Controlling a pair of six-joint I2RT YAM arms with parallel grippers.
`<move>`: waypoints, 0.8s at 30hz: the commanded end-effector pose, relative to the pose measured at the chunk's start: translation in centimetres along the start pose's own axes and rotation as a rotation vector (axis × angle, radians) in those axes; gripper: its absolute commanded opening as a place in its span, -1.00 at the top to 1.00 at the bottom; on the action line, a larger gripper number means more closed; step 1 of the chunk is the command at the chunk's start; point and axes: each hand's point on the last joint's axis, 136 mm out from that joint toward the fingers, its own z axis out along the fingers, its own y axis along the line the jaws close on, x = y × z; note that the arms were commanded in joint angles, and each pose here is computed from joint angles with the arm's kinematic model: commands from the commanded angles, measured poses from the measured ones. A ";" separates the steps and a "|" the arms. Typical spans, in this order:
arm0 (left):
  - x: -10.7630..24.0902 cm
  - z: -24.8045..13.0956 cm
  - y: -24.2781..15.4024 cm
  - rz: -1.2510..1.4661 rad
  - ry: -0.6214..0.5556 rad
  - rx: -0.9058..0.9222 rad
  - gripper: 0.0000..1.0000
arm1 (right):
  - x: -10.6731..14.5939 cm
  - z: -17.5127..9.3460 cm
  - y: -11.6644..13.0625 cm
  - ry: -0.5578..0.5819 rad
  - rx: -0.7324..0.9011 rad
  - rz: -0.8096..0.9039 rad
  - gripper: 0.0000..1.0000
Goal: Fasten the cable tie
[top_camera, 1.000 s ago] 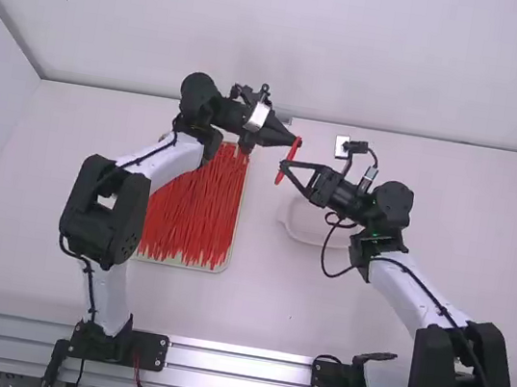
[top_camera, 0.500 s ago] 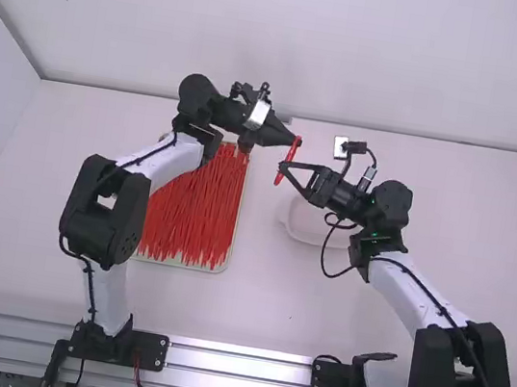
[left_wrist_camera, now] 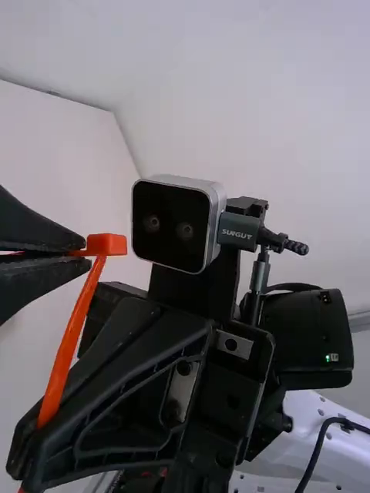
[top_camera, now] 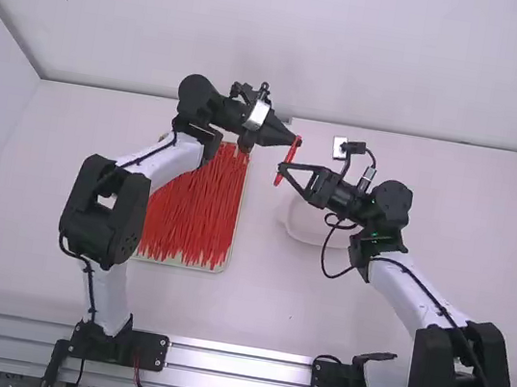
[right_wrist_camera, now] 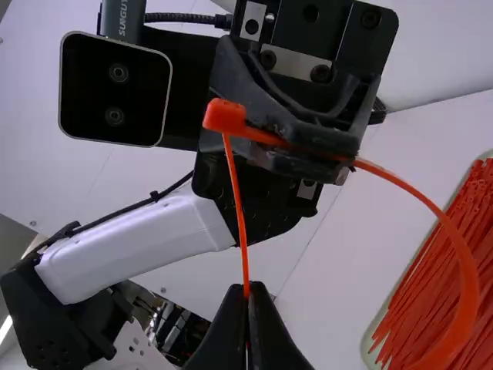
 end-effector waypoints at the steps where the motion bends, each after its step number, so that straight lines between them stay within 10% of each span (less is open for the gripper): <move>1: -0.2 -0.4 0.3 0.017 0.004 -0.002 0.96 | -0.7 0.4 1.1 0.000 -0.023 -0.037 1.00; 24: -0.2 -0.4 0.2 0.016 0.006 0.005 0.96 | -1.5 -0.2 0.7 -0.024 -0.009 -0.036 1.00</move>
